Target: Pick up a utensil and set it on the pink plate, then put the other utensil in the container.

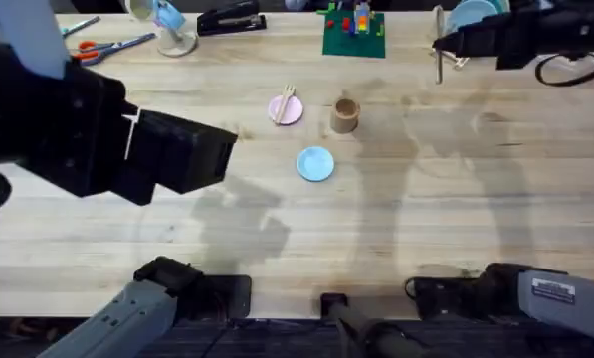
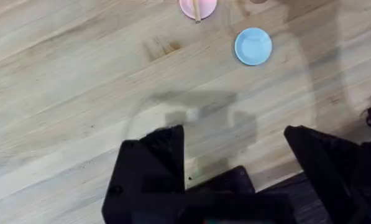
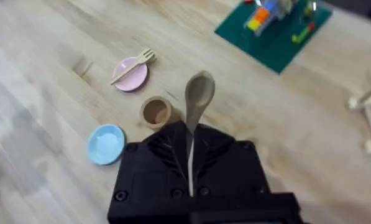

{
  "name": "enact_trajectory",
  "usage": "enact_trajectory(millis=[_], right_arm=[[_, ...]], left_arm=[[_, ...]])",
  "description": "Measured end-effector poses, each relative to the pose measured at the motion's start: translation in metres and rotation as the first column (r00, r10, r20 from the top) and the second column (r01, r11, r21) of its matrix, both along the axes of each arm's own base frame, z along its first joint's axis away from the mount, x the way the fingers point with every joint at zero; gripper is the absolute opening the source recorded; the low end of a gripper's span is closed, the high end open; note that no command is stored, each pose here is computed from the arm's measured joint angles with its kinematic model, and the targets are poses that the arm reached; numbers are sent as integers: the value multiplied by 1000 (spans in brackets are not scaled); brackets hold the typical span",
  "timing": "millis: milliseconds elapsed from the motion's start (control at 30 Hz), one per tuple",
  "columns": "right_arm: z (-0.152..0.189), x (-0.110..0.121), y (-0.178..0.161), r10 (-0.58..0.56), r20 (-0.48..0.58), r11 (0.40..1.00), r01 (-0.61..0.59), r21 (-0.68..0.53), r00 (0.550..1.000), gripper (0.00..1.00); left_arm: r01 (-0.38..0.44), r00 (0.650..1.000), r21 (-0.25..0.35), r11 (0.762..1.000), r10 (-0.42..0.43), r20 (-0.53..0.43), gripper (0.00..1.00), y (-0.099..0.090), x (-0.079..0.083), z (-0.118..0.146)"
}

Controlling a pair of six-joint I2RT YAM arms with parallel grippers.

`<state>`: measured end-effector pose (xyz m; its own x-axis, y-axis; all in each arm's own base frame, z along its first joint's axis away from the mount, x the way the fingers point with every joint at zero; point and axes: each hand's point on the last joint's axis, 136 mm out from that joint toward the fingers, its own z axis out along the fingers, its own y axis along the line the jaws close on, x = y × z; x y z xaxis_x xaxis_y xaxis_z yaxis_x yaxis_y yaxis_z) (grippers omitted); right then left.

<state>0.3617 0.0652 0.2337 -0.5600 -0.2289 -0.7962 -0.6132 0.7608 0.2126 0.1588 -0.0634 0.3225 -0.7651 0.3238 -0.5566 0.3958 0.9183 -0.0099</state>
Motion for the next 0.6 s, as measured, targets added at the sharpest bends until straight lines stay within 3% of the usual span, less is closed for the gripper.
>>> enact_trajectory(millis=[167,367,600], right_arm=[[12,-3,7,112,102,993,-114,10,988,31],[35,-22,12,229,201,954,-260,149,953,31],[32,-44,1,277,319,869,-378,319,906,33]], left_arm=[[0,1000,0,1000,0,0,974,0,0,0],[0,1000,0,1000,0,0,974,0,0,0],[0,1000,0,1000,0,0,974,0,0,0]])
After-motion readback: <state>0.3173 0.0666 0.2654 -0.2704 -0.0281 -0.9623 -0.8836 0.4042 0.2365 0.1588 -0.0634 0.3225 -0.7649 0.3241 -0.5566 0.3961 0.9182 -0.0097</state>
